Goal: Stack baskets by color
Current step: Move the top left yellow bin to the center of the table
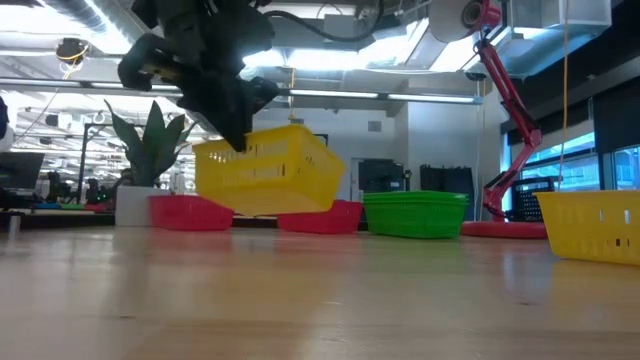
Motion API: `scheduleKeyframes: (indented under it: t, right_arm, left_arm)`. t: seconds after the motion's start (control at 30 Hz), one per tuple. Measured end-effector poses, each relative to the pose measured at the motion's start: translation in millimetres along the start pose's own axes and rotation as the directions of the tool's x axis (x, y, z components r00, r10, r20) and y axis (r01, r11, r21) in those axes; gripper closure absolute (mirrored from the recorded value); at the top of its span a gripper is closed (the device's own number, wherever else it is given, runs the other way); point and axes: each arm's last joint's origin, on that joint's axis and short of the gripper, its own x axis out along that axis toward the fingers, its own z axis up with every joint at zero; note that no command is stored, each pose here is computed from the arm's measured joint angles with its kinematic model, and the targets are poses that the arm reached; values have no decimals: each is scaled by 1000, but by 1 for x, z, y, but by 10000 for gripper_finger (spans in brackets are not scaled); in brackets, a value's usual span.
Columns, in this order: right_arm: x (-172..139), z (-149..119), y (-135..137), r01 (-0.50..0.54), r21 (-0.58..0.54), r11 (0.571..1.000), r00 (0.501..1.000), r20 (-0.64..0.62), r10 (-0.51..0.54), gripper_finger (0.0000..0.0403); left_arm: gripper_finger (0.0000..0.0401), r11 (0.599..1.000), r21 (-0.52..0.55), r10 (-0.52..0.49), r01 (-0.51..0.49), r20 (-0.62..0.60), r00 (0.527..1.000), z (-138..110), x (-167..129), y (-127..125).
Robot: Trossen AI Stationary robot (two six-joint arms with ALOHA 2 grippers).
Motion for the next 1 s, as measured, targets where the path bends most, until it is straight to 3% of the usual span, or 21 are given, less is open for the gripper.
scheduleKeyframes:
  t: [0.13,0.43,0.73,1.0]
  right_arm:
    - [0,0,0,0,24,1000,1000,0,0,311]
    - [0,0,0,0,23,1000,1000,2,0,311]
    - [0,1,0,-1,34,999,1000,13,0,311]
    - [0,2,0,-1,52,999,1000,17,0,311]
  left_arm:
    - [382,998,70,9,-9,13,1000,2,3,2]
    - [379,997,69,-23,27,-63,998,-6,32,3]
    - [378,1000,-2,-28,28,-107,994,-14,49,8]
    - [378,990,-137,21,-30,-65,998,6,36,17]
